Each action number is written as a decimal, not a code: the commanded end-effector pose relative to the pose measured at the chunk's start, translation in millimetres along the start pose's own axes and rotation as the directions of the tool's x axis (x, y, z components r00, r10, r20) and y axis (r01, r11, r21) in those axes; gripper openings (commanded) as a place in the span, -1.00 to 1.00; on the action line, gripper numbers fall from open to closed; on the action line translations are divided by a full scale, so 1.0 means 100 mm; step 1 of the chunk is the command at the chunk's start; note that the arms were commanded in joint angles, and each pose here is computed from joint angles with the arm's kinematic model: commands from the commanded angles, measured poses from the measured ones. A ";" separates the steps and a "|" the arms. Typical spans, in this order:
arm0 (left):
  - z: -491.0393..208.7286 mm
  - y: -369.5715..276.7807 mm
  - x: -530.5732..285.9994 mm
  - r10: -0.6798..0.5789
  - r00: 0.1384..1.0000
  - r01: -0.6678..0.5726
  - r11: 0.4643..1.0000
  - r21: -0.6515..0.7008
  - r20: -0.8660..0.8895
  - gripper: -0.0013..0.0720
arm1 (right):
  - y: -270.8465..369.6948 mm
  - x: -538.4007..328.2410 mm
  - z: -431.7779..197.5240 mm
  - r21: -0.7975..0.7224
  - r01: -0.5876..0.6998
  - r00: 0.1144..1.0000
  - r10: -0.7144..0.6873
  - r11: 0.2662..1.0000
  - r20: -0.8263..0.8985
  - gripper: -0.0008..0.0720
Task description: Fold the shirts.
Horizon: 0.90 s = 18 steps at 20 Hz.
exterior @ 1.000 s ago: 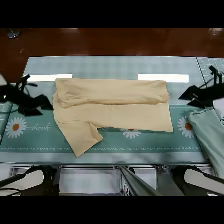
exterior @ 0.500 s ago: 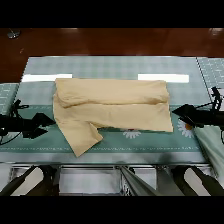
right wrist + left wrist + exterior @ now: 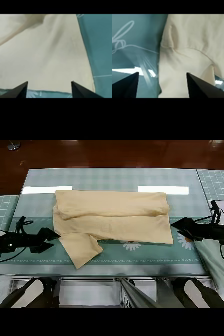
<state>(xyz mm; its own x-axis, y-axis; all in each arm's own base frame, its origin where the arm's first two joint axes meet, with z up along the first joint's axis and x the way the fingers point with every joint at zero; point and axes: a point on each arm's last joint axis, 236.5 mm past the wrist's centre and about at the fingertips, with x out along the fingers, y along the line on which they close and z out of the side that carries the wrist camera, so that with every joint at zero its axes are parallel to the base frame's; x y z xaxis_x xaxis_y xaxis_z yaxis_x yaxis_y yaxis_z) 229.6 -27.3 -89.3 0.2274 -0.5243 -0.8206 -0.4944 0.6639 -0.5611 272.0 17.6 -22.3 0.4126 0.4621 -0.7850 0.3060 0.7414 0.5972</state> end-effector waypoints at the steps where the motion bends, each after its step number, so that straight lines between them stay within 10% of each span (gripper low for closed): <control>1: -0.04 -0.13 0.21 -0.038 0.999 0.037 0.999 0.036 0.025 0.94 | 0.00 0.00 0.00 0.006 -0.002 1.000 0.002 1.000 -0.001 0.74; 6: -0.17 -0.54 0.38 -0.086 0.996 0.088 0.981 0.172 -0.016 0.93 | -0.31 -0.10 0.11 0.107 0.087 0.995 -0.092 0.990 0.044 0.74; 7: -0.23 -0.61 0.35 -0.094 0.994 0.103 0.976 0.194 -0.052 0.59 | -0.50 -0.14 0.06 0.115 0.153 0.987 -0.157 0.981 0.026 0.74; 9: -0.33 -0.71 0.24 -0.099 0.988 0.127 0.955 0.268 -0.119 -0.81 | -0.87 -0.22 -0.08 0.162 0.298 0.954 -0.298 0.941 -0.027 0.74; 18: -0.16 -1.02 0.00 -0.133 0.986 0.162 0.910 0.381 -0.100 -0.87 | -0.67 0.24 -0.58 0.258 0.138 0.969 -0.076 0.956 -0.235 0.74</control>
<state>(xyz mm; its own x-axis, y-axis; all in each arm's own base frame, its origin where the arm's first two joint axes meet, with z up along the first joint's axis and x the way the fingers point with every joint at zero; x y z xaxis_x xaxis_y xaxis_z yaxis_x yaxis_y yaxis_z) 264.0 -102.5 -36.8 0.2052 -0.6538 -0.7283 -0.1144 0.7231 -0.6812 204.4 -12.7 -87.1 0.1645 0.4050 -0.8994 0.5767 0.7002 0.4208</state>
